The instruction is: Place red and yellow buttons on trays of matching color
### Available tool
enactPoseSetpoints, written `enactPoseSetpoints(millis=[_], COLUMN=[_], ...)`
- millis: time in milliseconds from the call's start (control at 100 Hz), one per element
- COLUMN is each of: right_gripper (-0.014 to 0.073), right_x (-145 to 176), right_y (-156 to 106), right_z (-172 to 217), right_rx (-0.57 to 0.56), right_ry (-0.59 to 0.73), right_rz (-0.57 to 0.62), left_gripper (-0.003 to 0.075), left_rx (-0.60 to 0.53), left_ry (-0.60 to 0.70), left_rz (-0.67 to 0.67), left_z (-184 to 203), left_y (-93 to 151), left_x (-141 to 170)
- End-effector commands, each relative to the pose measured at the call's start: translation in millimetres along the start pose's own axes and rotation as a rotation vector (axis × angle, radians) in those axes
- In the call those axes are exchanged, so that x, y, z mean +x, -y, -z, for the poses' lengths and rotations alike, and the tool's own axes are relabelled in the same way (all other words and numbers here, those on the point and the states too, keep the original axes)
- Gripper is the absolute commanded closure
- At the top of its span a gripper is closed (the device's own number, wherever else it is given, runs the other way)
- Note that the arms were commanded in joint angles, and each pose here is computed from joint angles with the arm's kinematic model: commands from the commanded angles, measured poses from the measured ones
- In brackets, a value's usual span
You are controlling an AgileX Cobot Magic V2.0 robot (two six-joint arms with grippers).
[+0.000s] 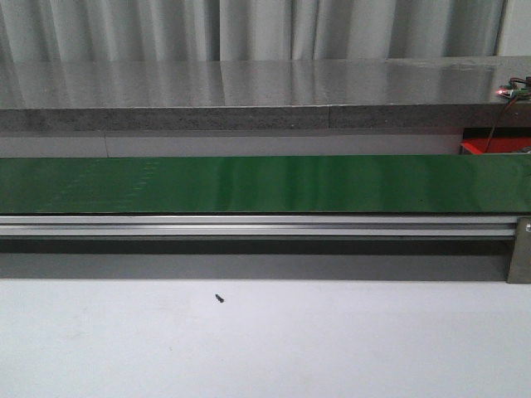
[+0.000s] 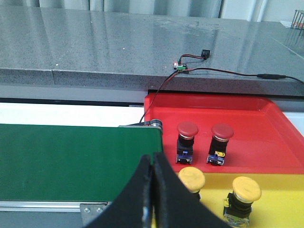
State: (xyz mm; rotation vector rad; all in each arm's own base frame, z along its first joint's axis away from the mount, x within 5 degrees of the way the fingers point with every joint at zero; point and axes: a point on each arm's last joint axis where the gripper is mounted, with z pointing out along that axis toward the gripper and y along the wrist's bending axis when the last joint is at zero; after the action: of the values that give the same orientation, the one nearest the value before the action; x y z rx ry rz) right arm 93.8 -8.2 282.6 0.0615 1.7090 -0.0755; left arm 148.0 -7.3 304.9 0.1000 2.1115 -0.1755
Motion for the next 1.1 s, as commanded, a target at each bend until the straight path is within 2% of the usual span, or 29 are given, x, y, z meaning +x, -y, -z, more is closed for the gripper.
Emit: enactPoseSetpoints(millis=[0,670,880,1090], right_gripper=[0.0718,0.0718,0.0718,0.0718], right_x=[-16.3,-16.3,-16.3,-16.3], right_y=[0.7,0.7,0.7,0.7], right_z=[1.7,1.7,1.7,1.7], right_rx=[0.007,0.007,0.007,0.007], right_ry=[0.109,0.109,0.109,0.109], right_rz=[0.006,0.006,0.006,0.006], left_gripper=[0.074,0.074,0.074,0.074], left_rx=[-0.006,-0.028,-0.148,-0.311], left_ry=[0.08,0.106,0.209,0.208], left_rz=[0.014,0.004,0.099,0.188], left_z=[3.5,3.7,5.6,3.2], left_y=[0.6,-1.3,-19.6,-56.2], left_x=[-13.1,-15.5,-27.2,-39.1])
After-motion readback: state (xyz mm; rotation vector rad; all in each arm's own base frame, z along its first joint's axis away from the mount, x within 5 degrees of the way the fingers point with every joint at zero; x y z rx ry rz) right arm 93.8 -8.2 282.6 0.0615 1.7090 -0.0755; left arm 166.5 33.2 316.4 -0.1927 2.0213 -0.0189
